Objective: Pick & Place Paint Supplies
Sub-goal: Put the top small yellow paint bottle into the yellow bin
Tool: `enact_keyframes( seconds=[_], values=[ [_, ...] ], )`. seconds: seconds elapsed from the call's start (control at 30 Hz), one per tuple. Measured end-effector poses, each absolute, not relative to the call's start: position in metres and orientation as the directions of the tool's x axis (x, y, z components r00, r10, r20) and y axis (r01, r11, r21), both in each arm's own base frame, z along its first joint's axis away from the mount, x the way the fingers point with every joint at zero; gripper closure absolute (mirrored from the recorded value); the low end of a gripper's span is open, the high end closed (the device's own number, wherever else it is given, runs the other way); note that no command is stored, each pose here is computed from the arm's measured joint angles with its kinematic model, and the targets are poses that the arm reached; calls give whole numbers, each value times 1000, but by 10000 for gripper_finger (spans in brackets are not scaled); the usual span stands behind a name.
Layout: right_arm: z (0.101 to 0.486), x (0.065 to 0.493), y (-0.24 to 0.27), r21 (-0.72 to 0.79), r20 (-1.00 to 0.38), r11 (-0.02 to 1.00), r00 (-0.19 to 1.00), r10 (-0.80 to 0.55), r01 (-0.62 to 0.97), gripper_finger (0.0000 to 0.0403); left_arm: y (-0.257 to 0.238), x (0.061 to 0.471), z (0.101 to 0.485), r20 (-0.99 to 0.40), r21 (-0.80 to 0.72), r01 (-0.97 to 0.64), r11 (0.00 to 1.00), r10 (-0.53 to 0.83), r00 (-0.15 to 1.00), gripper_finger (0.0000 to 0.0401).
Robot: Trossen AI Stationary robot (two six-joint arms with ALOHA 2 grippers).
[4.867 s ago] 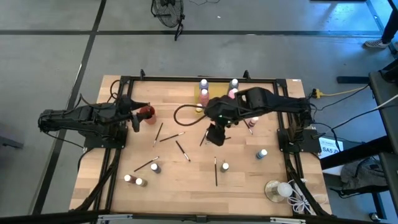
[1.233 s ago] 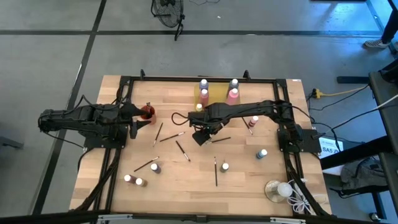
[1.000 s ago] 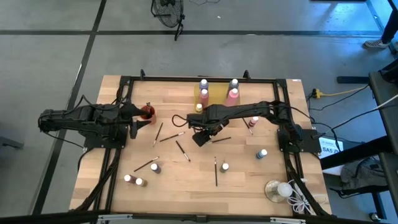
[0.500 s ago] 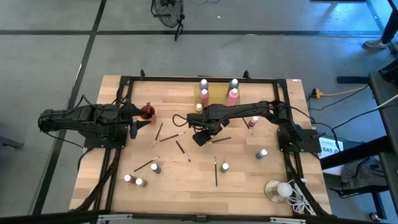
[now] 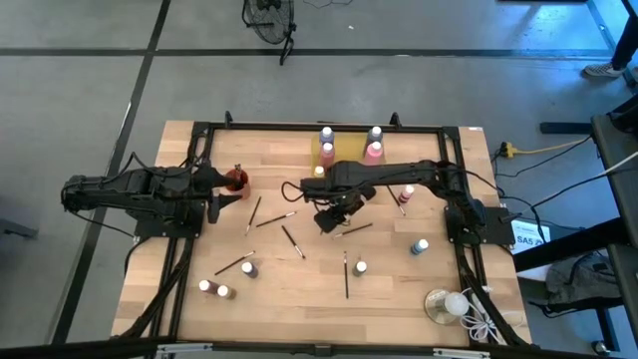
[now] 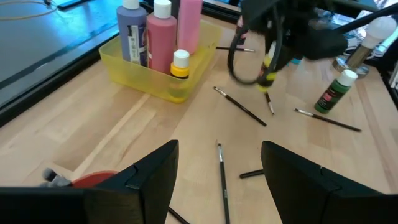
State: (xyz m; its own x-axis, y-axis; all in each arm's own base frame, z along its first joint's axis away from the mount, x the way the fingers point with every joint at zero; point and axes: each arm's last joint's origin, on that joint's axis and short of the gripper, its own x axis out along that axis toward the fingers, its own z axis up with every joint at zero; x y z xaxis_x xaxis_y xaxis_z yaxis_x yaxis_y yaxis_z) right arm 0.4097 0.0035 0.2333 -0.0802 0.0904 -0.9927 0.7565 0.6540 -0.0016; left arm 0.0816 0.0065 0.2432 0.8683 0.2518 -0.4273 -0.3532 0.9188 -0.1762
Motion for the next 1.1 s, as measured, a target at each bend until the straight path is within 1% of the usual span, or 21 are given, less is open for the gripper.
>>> enact_keyframes(
  seconds=[0.17,0.23,0.47,0.57,0.8,1.1],
  values=[
    [261,403,2,-37,-989,649,-120,84,760,259,7,82,243,-426,-169,-352,920,254,868,175],
    [270,404,-1,10,-994,658,-67,92,753,259,7,82,243,-427,-169,-352,920,254,868,175],
    [294,393,-20,46,-997,665,-9,79,745,259,7,82,243,-426,-169,-353,920,255,868,175],
    [304,387,-29,43,-999,671,17,46,740,259,7,81,243,-425,-167,-357,919,259,867,175],
    [336,364,-53,84,-995,638,103,7,765,259,7,81,244,-422,-158,-378,912,284,861,175],
    [377,324,-75,155,-976,561,215,-43,814,259,9,81,244,-419,-154,-407,900,314,852,175]
  ],
)
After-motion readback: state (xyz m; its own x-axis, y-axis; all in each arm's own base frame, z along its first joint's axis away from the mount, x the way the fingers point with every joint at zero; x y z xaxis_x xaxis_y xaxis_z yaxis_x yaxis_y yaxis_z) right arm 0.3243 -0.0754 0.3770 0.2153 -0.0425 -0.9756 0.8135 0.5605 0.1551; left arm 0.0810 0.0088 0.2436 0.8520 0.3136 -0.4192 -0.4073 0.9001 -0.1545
